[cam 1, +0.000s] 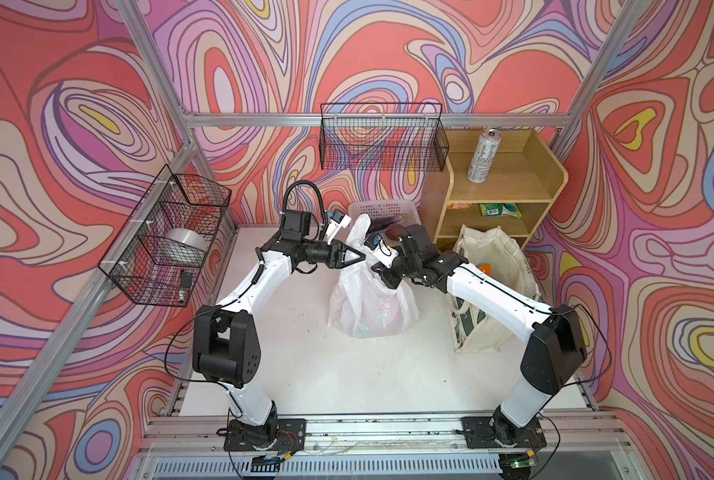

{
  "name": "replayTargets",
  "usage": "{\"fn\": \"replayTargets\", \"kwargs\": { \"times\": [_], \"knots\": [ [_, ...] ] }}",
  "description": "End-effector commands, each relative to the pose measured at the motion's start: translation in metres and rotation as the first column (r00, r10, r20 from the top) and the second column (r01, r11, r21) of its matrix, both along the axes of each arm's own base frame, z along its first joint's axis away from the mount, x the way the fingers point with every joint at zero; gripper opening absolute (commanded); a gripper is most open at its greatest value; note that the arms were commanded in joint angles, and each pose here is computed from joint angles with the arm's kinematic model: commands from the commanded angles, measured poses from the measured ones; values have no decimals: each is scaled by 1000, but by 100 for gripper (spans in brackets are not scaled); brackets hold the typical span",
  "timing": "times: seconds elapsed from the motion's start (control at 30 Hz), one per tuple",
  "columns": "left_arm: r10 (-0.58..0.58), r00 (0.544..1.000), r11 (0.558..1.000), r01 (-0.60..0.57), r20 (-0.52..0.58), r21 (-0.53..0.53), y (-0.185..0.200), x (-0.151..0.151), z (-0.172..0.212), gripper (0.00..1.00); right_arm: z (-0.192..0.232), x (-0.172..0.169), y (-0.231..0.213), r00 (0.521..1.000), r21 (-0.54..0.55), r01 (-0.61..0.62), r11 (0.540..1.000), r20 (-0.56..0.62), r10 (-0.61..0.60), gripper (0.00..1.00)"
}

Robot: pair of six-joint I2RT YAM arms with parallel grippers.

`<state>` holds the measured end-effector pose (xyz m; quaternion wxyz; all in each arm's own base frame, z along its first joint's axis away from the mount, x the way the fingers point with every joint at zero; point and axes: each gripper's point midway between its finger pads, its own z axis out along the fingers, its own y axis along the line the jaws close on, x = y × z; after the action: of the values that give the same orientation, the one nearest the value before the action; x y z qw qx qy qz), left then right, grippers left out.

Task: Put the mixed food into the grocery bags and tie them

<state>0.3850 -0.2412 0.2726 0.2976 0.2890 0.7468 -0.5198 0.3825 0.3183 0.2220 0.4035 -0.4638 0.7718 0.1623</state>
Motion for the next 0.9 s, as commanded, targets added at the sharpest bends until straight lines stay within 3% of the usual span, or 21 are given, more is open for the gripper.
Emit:
{"fn": "replayTargets", "kwargs": {
  "times": [0.0, 0.2, 0.33, 0.43, 0.57, 0.67, 0.7, 0.87],
  "knots": [
    [9, 997, 998, -4, 76, -58, -2, 5, 26, 33, -1, -5, 1, 1000, 3, -10, 1000, -6, 10, 0],
    [-6, 999, 998, 8, 51, -56, -3, 4, 18, 0, 8, 0, 1, 1000, 30, 11, 999, 19, -12, 0],
    [3, 998, 999, 0, 58, -42, -1, -1, 13, 0, 27, 20, -14, 993, 99, 118, 988, 9, -120, 0],
    [23, 997, 1000, -21, 75, -22, 2, -4, 7, 0, 51, 41, -44, 970, 235, 244, 941, -69, -235, 0],
    [36, 997, 999, -33, 72, -38, 3, -5, 4, 0, 64, 37, -47, 967, 332, 249, 910, -133, -216, 0],
    [49, 996, 998, -46, 78, -44, 3, -4, 5, 0, 67, 29, -47, 961, 377, 270, 886, -167, -221, 50],
    [55, 995, 998, -52, 79, -44, 3, -3, 4, 0, 71, 26, -51, 955, 400, 290, 869, -176, -238, 57],
    [85, 991, 996, -81, 102, -49, 5, -1, 9, 0, 102, -4, -70, 940, 508, 341, 791, -187, -285, 69]
  ]
}}
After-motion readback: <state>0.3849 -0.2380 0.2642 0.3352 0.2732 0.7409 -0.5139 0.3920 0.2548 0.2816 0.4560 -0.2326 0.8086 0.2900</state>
